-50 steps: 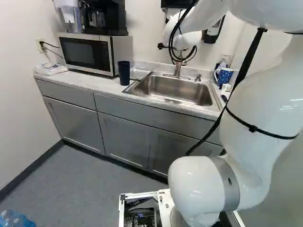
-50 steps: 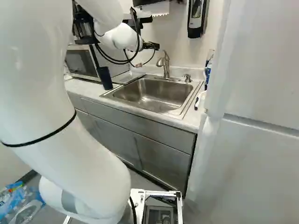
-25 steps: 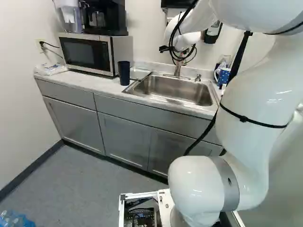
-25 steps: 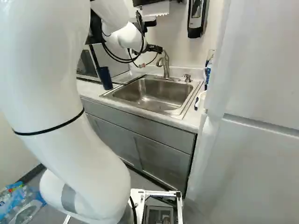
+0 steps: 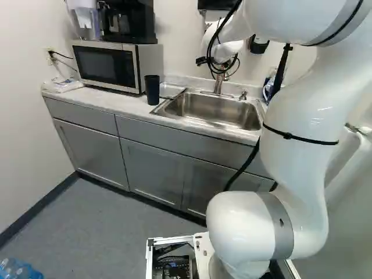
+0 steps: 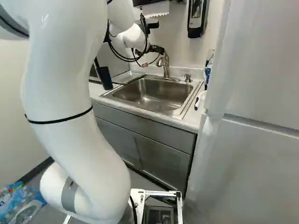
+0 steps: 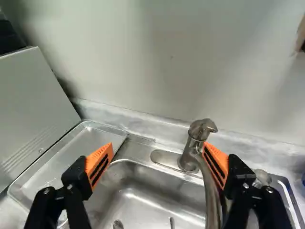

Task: Rinse the cup and place it in the tray

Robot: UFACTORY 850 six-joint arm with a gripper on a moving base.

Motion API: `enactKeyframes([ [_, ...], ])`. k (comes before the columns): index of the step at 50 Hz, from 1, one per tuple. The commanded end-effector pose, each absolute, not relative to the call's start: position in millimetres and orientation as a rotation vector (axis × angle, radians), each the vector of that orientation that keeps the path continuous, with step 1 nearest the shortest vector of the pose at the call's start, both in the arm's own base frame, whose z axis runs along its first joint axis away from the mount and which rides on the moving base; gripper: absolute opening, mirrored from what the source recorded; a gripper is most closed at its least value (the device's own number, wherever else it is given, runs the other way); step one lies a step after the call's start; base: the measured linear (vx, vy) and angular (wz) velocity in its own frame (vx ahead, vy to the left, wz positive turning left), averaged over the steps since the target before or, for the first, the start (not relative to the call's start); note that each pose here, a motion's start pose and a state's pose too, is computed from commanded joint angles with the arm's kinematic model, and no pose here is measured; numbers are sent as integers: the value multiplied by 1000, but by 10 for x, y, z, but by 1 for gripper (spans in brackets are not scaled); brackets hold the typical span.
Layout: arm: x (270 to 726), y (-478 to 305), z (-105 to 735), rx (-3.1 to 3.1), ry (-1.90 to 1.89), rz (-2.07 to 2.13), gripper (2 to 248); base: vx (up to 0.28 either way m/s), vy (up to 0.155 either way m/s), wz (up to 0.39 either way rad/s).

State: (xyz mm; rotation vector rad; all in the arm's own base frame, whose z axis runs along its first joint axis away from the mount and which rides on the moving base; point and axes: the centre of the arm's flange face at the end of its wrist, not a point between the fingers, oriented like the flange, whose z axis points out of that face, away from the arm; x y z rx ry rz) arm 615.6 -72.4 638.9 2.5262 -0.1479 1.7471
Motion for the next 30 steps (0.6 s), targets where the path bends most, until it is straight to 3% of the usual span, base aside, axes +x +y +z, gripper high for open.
enactKeyframes([
  [30,6472,-796,6365,2510,-154,1763,247,0,0,0],
])
